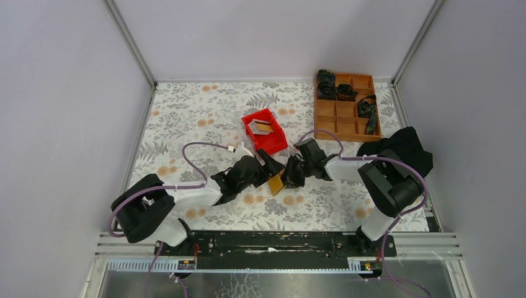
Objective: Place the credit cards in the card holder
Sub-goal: Close the card holder at the center of the board.
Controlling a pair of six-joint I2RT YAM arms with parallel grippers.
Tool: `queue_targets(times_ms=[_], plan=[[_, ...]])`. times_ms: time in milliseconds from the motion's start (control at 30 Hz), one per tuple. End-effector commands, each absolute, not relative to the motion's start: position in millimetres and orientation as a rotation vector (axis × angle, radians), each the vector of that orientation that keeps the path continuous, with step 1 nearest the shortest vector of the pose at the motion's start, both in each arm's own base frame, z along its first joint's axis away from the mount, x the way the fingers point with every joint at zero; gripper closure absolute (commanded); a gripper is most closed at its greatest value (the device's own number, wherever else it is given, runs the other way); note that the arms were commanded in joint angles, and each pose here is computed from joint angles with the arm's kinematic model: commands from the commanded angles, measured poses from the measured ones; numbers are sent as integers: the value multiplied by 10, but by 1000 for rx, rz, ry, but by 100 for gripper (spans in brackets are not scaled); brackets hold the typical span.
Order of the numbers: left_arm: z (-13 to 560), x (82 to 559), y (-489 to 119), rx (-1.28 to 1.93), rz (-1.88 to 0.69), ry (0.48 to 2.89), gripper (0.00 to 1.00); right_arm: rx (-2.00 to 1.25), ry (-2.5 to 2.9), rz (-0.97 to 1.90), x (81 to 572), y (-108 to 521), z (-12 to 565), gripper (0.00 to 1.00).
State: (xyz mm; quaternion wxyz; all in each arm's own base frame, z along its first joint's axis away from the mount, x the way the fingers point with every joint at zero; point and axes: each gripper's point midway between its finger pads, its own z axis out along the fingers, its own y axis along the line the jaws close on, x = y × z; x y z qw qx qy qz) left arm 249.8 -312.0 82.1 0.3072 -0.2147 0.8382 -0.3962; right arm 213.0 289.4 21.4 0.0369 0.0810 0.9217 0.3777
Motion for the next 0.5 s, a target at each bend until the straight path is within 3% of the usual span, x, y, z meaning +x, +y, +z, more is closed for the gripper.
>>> queue_targets(times_ms=[0,133,467], plan=[[1024,2591,-3288,-522,-1136,2160,15,255,2912,1002,2028,2726,-1,75],[967,2581,-3280,-533,-1126,2175,16,230,2922,928,2020,2642,-44,56],[871,2589,-3360,-517,-1120,2214,16,157,2918,744,2064,2450,-80,49]])
